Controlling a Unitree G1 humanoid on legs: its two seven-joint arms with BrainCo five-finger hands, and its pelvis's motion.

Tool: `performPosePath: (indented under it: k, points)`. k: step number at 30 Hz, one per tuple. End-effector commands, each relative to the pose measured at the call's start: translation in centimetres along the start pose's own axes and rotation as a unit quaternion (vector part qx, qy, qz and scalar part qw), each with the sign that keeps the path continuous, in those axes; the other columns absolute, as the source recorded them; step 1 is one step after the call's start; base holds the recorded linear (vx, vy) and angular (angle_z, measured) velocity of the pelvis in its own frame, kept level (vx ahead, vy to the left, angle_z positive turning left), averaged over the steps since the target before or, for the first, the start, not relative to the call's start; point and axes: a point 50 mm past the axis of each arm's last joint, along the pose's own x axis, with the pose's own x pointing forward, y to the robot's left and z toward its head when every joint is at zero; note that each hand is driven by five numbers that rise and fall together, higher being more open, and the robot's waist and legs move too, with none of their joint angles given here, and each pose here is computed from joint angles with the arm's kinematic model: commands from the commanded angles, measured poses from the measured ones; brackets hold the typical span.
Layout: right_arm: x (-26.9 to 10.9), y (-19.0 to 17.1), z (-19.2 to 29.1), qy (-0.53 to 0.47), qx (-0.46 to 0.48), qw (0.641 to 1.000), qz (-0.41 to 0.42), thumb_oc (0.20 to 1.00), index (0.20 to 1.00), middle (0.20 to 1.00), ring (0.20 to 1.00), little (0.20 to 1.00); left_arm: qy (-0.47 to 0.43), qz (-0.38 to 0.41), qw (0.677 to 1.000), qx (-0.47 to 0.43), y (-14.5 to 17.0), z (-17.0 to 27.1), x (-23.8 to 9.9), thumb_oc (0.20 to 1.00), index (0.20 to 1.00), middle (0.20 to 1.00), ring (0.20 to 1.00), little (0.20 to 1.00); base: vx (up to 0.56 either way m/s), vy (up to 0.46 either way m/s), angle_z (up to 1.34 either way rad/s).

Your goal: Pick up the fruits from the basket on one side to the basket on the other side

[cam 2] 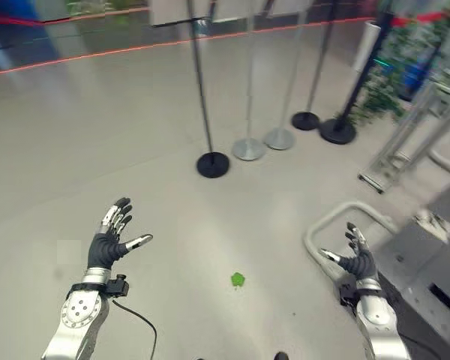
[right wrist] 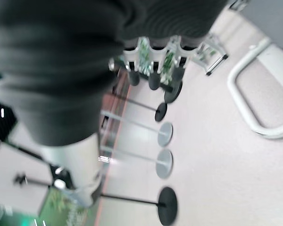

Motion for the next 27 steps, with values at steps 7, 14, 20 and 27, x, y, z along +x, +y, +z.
performPosePath:
  k: [7,14,20,27]
  points:
    - [0.7,0.7,2.6,-0.067,-0.013,0.997,0.034,1.0,1.0,1.0,1.0,1.0,-0.082,0.014,0.996,0.019,1.7,3.3,1.2,1.0,1.0,1.0,1.0,1.0,-0.01,0.21,-1.03]
    - [1.0,1.9,2.5,-0.062,-0.009,0.997,0.035,1.0,1.0,1.0,1.0,1.0,-0.081,0.017,0.996,0.012,1.6,3.3,1.6,1.0,1.0,1.0,1.0,1.0,-0.03,0.241,-1.1]
    - [1.1,2.0,2.0,-0.046,0.0,0.999,0.029,1.0,1.0,1.0,1.0,1.0,-0.045,0.044,0.998,0.007,2.3,1.9,0.8,1.0,1.0,1.0,1.0,1.0,0.07,0.08,-0.87]
    - [1.8,2.2,2.7,-0.052,0.009,0.998,0.021,1.0,1.0,1.0,1.0,1.0,-0.014,0.089,0.996,0.014,3.6,0.8,-0.5,1.0,1.0,1.0,1.0,1.0,0.14,-0.122,-0.67]
